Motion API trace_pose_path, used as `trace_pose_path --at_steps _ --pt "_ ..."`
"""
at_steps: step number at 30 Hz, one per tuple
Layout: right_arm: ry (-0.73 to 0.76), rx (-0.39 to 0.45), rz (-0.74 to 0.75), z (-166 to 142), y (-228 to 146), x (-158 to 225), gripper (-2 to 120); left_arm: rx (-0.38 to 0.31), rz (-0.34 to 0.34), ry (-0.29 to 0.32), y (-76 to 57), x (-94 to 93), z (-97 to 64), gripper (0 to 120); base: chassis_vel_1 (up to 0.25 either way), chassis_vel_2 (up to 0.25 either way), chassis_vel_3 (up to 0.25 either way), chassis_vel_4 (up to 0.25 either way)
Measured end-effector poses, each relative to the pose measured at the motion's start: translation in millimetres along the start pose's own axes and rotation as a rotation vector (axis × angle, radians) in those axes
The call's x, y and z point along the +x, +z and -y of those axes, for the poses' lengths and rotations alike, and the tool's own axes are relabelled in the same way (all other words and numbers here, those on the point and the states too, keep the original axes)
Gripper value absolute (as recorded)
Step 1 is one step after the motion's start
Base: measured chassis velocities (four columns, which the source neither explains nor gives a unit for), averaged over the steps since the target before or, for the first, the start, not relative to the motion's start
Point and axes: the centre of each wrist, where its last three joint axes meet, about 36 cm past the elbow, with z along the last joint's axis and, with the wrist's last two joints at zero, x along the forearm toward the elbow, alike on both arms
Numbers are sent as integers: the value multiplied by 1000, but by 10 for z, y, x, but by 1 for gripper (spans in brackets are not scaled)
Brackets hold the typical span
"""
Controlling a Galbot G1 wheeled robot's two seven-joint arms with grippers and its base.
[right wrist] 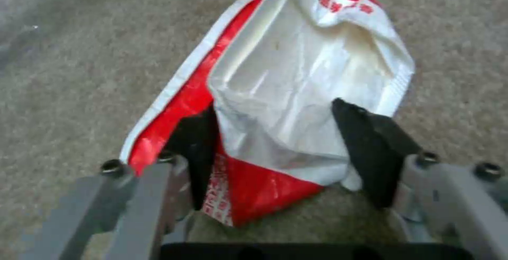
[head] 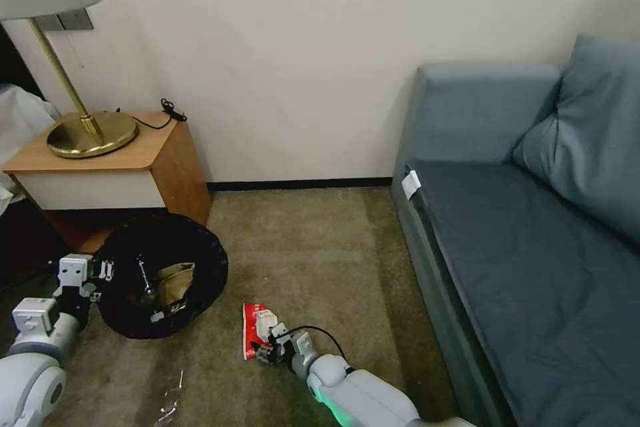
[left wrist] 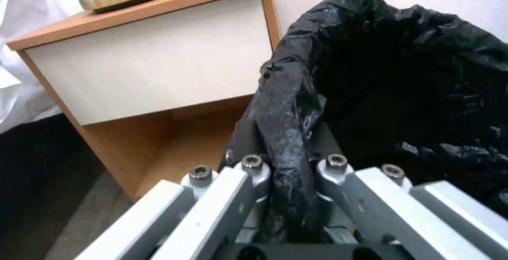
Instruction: Pick up the trash bin, then pick up the garbage on the floor and place it into the trash bin.
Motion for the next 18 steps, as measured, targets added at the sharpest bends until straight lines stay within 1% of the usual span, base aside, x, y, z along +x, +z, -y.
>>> trace_pose_path --at_steps 1,3,4,5,6,7,10,11,12,13,14,16,18 --pt "0 0 0 0 0 0 53 0 0 0 0 0 0 5 0 0 0 0" --pt "2 -1 -2 20 22 5 46 -1 -1 0 5 11 -7 5 0 0 0 0" --pt "3 -2 -2 30 31 7 43 -3 -1 -1 8 19 -13 5 0 0 0 0" --pt "3 -2 -2 30 31 7 43 -3 -1 -1 8 19 -13 5 0 0 0 0" --pt "4 -2 -2 36 35 9 38 -4 -2 -1 10 30 -19 5 0 0 0 0" --pt "4 -2 -2 36 35 9 38 -4 -2 -1 10 30 -19 5 0 0 0 0" --pt "3 2 -2 40 37 9 26 -8 -1 -2 7 47 -34 5 0 0 0 0" --pt "3 2 -2 40 37 9 26 -8 -1 -2 7 47 -34 5 0 0 0 0" --pt "3 4 1 40 39 10 23 -9 0 -2 4 52 -37 5 0 0 0 0" --pt "4 4 2 43 40 11 19 -9 0 -2 4 55 -40 5 0 0 0 0" --pt "4 4 2 43 40 11 19 -9 0 -2 4 55 -40 5 0 0 0 0" --pt "4 8 7 52 26 11 10 -9 2 -2 5 57 -41 5 0 0 0 0" --pt "3 9 10 51 19 11 9 -9 2 -3 6 56 -41 5 0 0 0 0"
